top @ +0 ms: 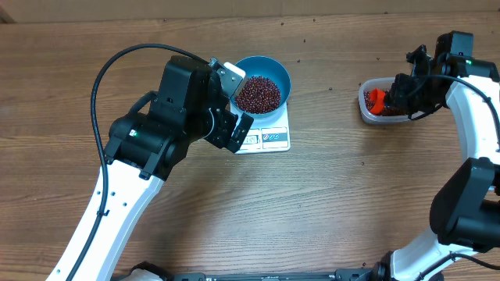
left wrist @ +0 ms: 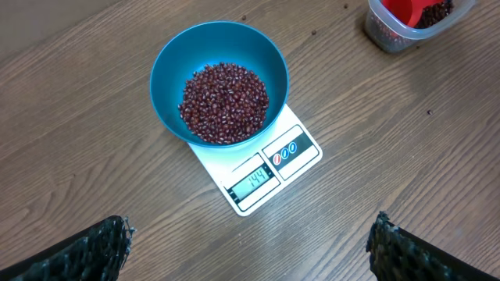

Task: Scoop item into bowl and weigh 150g on scale
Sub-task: 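Dip the red scoop into the beans with the right gripper, then carry the filled scoop over the teal bowl and tip beans in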

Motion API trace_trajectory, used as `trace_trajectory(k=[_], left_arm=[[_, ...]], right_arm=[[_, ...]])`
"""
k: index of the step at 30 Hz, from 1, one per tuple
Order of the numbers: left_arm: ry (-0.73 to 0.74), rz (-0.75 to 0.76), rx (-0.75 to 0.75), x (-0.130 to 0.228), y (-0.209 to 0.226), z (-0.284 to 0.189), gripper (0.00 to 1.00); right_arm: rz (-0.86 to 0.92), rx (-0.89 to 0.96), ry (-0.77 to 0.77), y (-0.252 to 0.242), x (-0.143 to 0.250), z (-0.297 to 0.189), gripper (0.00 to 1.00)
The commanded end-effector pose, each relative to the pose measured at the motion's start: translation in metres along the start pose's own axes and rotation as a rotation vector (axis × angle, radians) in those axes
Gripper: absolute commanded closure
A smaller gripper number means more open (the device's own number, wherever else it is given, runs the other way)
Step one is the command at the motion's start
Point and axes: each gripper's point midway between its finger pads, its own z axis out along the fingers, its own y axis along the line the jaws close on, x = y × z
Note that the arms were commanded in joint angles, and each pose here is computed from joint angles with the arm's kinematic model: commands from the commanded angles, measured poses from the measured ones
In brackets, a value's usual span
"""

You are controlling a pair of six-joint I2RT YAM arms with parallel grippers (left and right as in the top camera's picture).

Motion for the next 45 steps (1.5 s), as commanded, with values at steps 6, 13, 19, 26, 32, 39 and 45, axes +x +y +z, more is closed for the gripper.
trace_trajectory(k=[6,13,19,26,32,39,45], left_arm=[[0.001,-0.013,0.005,-0.001,0.000,0.001,0.00],[0.001,-0.013,0.005,-0.001,0.000,0.001,0.01],[0.001,-0.013,0.005,-0.001,0.000,0.001,0.00],[0.001,-0.013,0.005,-0.001,0.000,0.001,0.01],[0.001,-0.013,0.005,-0.001,0.000,0.001,0.01],[0.001,-0.013,0.005,-0.001,0.000,0.001,0.00],[0.001,-0.013,0.005,-0.001,0.000,0.001,0.01]], right_arm=[[0.023,-0.090,0.007,0.009,0.000,-0.003,0.96],[0.076,-0.109,-0.044,-0.009,-0.015,-0.024,0.96],[0.104,-0.141,-0.090,-0.014,-0.029,-0.051,0.96],[0.083,-0.215,-0.115,0.004,-0.038,-0.078,0.96],[-0.003,-0.412,-0.135,0.041,-0.040,-0.101,0.96],[-0.063,-0.623,-0.129,0.087,-0.036,-0.114,0.96],[-0.166,-0.675,-0.082,0.134,-0.025,-0.105,0.96]])
